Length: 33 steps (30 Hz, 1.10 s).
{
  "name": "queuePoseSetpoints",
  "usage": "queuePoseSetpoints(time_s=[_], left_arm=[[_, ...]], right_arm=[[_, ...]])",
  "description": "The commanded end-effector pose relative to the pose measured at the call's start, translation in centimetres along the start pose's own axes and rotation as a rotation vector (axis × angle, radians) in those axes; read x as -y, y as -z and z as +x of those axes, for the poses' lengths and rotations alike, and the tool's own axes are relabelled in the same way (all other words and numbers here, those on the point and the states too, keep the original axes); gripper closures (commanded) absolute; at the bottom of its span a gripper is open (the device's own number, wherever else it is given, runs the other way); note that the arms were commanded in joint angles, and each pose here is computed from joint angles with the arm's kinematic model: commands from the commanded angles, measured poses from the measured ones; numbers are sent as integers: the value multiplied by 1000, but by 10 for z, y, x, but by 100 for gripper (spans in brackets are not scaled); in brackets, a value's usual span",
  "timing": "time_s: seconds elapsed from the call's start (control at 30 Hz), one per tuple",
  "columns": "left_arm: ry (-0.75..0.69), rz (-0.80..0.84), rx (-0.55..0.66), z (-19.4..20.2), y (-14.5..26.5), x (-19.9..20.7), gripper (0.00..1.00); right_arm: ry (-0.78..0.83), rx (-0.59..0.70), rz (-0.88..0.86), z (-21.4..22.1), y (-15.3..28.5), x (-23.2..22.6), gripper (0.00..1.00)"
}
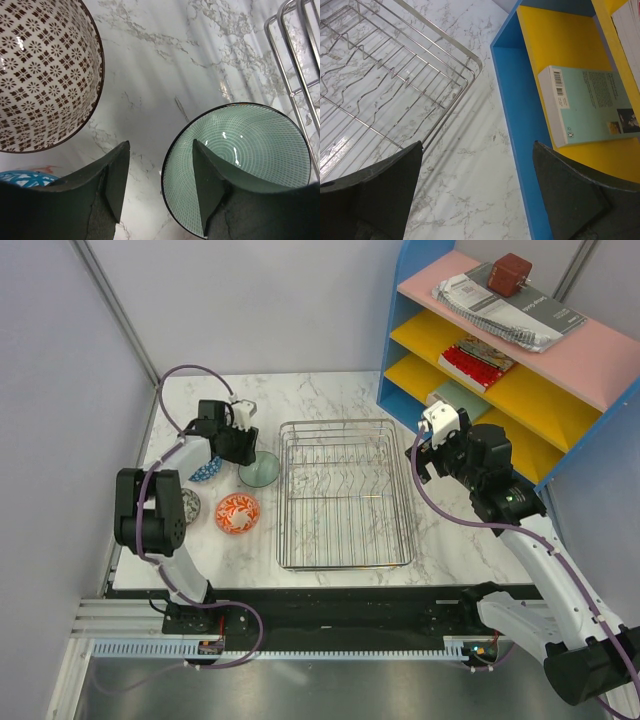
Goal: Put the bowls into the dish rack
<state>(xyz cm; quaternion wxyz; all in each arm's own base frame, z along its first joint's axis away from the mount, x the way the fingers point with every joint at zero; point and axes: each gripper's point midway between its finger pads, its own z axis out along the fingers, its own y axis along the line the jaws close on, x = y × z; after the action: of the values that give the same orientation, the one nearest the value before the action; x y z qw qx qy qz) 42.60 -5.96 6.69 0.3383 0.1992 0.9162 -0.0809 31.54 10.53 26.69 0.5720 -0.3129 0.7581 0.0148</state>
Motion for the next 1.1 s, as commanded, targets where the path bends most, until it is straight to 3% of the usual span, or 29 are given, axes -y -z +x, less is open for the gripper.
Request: queuePoseSetpoints(time_s=[0.0,0.1,0.27,0.43,0.77,1.07], left_arm=[[-50,35,-35,7,-9,5,42],[-54,52,-59,12,-15,8,50],[-60,62,-78,17,-19,11,84],[-56,64,-87,18,-22,11,98],[-61,-41,-75,8,-10,-7,98],[-41,-72,21,-13,14,-15,98]], right_arm=[[15,28,18,-7,3,3,2],[16,23,14,-6,2,2,2],[18,21,10,-5,1,1,2],[20,16,7,-4,0,0,2],[14,12,-3,-5,-3,-2,2],[12,1,-22,-4,-8,-7,2]])
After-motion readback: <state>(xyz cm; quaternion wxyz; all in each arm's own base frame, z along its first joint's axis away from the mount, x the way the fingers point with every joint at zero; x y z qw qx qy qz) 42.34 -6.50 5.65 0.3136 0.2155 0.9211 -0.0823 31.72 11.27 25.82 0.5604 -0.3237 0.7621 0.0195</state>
